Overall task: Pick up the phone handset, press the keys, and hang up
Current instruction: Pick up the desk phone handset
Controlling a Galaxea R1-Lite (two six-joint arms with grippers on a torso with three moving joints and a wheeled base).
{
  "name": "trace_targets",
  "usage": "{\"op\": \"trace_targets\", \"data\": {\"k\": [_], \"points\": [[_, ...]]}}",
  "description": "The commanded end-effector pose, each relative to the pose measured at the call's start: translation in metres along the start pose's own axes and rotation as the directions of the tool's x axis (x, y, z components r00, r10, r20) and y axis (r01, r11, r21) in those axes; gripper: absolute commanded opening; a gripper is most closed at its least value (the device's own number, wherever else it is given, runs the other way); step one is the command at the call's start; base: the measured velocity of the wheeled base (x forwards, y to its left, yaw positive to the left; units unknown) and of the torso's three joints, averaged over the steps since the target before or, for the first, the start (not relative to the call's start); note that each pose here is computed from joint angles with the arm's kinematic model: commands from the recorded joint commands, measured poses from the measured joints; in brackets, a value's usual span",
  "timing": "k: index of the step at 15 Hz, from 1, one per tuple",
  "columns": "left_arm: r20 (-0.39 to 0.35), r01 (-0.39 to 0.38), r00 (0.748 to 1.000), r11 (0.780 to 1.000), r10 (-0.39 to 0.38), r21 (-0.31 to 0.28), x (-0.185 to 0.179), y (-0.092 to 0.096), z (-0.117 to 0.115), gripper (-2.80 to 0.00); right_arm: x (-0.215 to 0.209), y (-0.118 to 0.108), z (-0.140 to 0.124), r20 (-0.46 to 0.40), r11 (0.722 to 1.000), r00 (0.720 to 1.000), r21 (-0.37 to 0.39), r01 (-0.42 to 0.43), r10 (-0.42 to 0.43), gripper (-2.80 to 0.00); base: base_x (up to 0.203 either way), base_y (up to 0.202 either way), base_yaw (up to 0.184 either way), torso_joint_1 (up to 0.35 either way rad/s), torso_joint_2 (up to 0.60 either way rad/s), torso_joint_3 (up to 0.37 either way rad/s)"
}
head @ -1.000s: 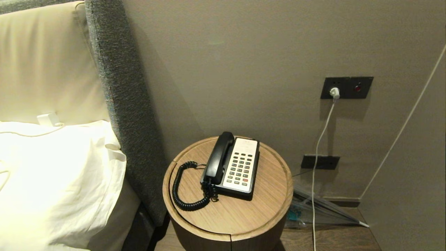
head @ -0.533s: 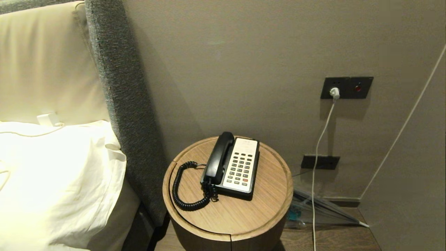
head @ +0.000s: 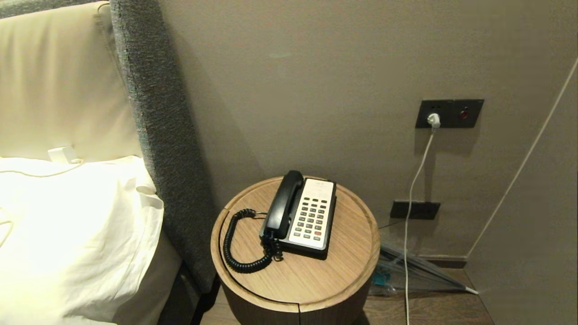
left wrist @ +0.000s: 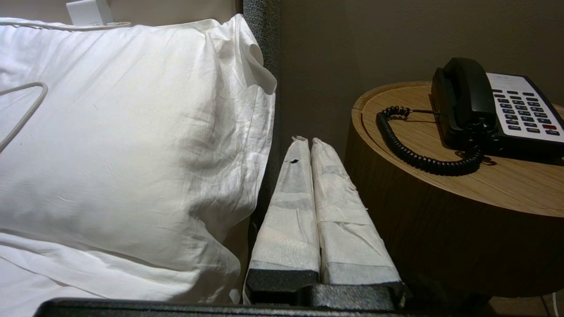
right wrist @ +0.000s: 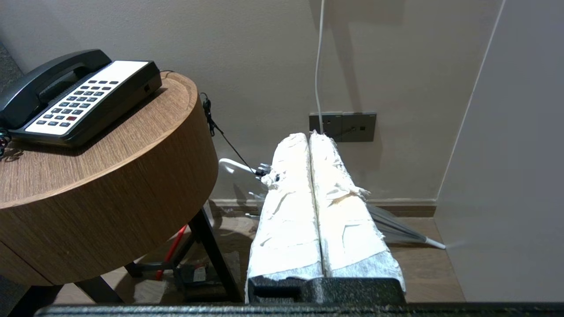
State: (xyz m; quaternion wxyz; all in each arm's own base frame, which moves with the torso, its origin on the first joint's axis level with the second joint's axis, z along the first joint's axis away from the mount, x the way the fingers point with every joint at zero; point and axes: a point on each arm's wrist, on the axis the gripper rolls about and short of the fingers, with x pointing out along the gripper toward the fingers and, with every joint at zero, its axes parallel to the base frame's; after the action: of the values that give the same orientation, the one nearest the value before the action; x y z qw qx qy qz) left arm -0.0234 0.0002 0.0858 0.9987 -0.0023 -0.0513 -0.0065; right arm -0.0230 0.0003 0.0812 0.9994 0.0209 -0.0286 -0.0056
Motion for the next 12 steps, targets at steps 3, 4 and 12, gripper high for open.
{"op": "trace_targets", "data": {"k": [3, 4, 12], "points": [[-0.04, 0.0, 0.999, 1.0, 0.0, -0.001, 0.0022, 0.0, -0.0113, -2.8, 0.0012, -0.0002, -0.0056, -0.019, 1.0, 1.0, 0.001, 0.001, -0.001, -2.8, 0.0, 0.0, 0.0, 0.0, 0.0, 0.0], [-0.04, -0.001, 0.999, 1.0, 0.001, 0.0, 0.0022, 0.0001, -0.0113, -2.8, 0.0012, -0.0002, -0.0056, -0.019, 1.0, 1.0, 0.001, 0.001, -0.001, -2.8, 0.0, 0.0, 0.0, 0.0, 0.0, 0.0], [-0.041, 0.0, 0.999, 1.0, 0.0, -0.001, 0.0022, 0.0, -0.0114, -2.8, 0.0012, -0.0002, -0.0056, -0.019, 1.0, 1.0, 0.001, 0.001, -0.001, -2.8, 0.0, 0.0, 0.0, 0.0, 0.0, 0.0]]}}
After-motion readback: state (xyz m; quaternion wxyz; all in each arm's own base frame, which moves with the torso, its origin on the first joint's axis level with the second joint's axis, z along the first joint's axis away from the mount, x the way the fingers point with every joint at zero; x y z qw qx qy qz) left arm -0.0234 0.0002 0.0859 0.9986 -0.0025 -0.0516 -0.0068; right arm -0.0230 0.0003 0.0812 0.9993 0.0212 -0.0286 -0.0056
